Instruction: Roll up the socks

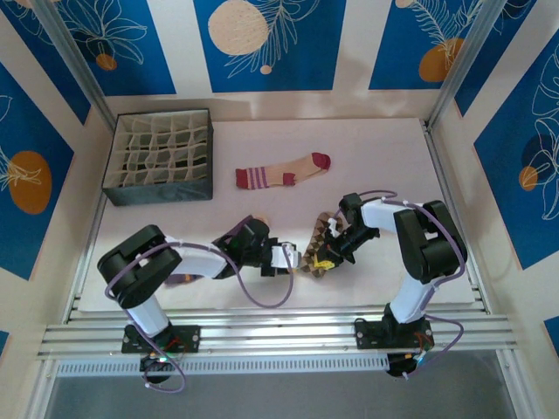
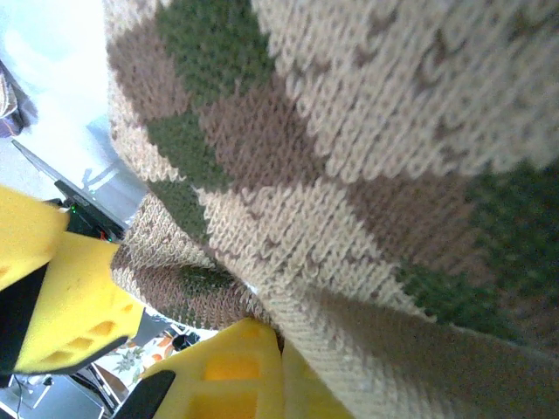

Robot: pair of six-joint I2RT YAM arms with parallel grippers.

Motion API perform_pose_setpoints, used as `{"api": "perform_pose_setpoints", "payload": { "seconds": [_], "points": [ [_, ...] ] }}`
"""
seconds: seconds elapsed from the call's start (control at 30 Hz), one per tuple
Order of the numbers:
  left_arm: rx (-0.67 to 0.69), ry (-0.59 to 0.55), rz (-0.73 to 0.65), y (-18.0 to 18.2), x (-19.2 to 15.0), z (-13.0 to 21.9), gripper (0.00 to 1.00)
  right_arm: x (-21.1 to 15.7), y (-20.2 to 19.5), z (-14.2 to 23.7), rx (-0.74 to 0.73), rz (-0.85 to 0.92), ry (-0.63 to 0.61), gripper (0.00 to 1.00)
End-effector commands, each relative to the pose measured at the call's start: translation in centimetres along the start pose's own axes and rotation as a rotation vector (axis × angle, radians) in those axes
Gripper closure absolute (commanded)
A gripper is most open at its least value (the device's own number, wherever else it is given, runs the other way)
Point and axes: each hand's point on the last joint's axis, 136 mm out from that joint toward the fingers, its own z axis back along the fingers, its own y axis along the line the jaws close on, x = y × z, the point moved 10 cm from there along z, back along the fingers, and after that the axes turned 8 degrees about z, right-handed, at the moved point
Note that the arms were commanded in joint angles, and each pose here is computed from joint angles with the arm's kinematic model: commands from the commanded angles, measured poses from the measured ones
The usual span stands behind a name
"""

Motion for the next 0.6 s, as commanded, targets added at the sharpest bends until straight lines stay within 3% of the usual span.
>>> {"api": "perform_pose_setpoints", "payload": {
  "seconds": [0.0,0.3,0.57],
  "points": [
    [0.064,-0.039,-0.126,-0.2,1.4,0.1,0.61,-0.3,-0.8,-0.5,-0.042,-0.027,0.044,1.00],
    [-0.024,0.038,-0.219,-2.1,1.6,-0.8,0.65,0.1,-0.4,0.1,-0.037,-0.025,0.060,1.00],
    [-0.022,0.104,-0.307,-2.9,1.5,-2.3,0.61,0.2,-0.1,0.2,-0.012,-0.015,0.078,1.00]
  ]
}}
